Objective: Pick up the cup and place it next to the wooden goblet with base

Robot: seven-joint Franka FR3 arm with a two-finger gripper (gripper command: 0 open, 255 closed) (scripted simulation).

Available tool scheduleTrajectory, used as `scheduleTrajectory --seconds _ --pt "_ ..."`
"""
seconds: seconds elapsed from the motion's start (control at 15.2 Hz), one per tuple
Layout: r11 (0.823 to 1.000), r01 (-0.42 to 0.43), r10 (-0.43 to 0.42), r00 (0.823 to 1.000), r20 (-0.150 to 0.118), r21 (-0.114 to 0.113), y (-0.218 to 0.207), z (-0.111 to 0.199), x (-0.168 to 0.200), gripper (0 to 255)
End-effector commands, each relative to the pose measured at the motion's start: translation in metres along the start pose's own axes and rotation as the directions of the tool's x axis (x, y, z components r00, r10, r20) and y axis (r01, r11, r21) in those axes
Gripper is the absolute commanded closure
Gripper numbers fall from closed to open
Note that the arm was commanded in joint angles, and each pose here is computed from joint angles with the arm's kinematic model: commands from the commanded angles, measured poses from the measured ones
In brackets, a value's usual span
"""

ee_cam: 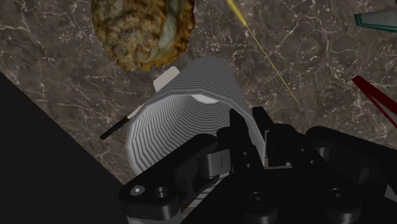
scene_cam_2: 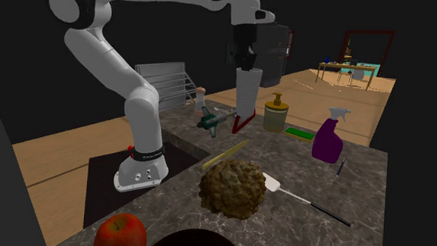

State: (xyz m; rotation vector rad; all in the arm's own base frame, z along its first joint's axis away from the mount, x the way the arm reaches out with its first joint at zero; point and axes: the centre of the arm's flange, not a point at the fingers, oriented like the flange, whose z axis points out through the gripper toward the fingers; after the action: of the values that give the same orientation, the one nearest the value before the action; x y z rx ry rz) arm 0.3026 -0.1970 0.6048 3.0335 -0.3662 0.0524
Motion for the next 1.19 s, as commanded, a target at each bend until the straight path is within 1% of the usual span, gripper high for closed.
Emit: scheduleTrajectory --seconds 0.0,0.33,0.4,1.12 --pt "1.000 0.000 0.000 1.000 0.000 0.000 0.001 -0.011 0.000 255" --pt "1.000 0.000 0.000 1.000 0.000 0.000 0.003 -0.037 0.002 255" --pt "1.000 0.000 0.000 1.000 0.000 0.000 0.003 -0.038 0.002 255" --pt "1.000 0.000 0.000 1.000 0.000 0.000 0.148 -0.027 -0.007 255"
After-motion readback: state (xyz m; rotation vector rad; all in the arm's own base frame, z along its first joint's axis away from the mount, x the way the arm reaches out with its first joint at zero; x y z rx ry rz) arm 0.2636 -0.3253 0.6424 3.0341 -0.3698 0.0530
